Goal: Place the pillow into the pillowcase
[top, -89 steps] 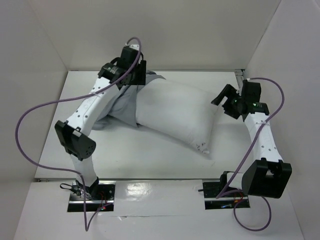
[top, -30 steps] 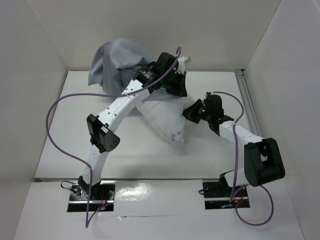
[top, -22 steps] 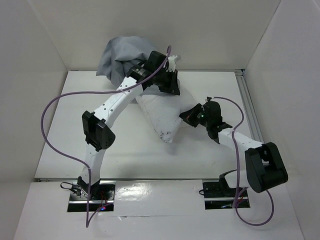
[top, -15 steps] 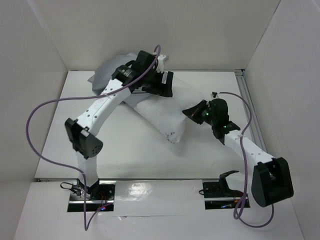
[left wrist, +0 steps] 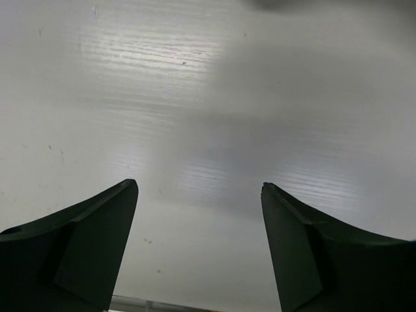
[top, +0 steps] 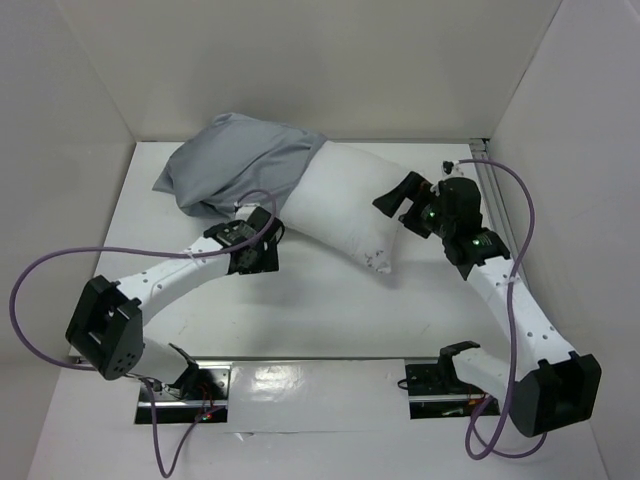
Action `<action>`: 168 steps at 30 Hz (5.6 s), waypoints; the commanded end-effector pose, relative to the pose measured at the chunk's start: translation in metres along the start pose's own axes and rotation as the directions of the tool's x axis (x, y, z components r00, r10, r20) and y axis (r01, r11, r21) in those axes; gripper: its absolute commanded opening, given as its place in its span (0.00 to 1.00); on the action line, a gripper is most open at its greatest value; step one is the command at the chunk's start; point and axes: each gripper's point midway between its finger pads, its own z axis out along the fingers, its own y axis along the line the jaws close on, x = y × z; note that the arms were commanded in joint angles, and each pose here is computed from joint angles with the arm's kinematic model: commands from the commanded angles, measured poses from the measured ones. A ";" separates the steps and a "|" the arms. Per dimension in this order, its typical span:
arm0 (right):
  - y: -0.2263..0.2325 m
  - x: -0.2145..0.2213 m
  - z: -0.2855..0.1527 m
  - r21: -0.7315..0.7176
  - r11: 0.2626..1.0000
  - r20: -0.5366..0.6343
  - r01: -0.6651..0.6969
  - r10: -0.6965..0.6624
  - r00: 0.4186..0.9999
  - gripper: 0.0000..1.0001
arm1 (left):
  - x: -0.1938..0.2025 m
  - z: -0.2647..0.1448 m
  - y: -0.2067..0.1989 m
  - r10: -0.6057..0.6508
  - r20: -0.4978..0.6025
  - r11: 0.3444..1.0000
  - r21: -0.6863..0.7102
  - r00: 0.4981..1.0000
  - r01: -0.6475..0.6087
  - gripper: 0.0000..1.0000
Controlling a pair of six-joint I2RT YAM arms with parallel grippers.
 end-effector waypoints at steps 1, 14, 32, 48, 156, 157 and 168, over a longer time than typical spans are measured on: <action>-0.006 0.000 -0.013 0.049 0.998 -0.006 0.028 -0.028 1.000 1.00 | -0.028 0.005 -0.006 -0.196 0.152 0.980 0.035 0.969 0.193 0.91; -0.024 0.013 -0.023 0.106 0.994 -0.040 0.041 -0.037 0.999 1.00 | -0.058 0.092 -0.013 -0.285 0.174 0.958 0.043 0.943 0.282 0.87; -0.048 0.062 -0.015 0.104 0.977 -0.374 0.188 -0.137 0.917 1.00 | -0.098 0.113 -0.026 -0.273 0.193 0.959 0.139 0.943 0.249 0.00; 0.049 0.060 0.095 -0.217 0.971 -0.284 0.102 -0.163 0.945 0.00 | -0.110 -0.123 -0.259 0.037 0.359 0.666 0.687 0.932 -0.291 0.00; -0.010 0.001 -0.004 -0.018 1.000 0.073 0.025 -0.023 0.997 0.61 | -0.105 -0.138 -0.168 0.215 0.228 0.835 0.462 0.950 -0.300 0.93; -0.020 0.004 0.002 0.028 0.999 0.027 0.033 -0.034 0.999 0.78 | -0.108 -0.145 -0.150 0.179 0.245 0.863 0.426 0.953 -0.271 0.93; -0.048 0.003 -0.057 0.216 0.975 0.001 0.059 -0.061 0.998 1.00 | -0.015 -0.069 -0.059 0.073 0.141 0.971 0.214 0.987 -0.102 0.11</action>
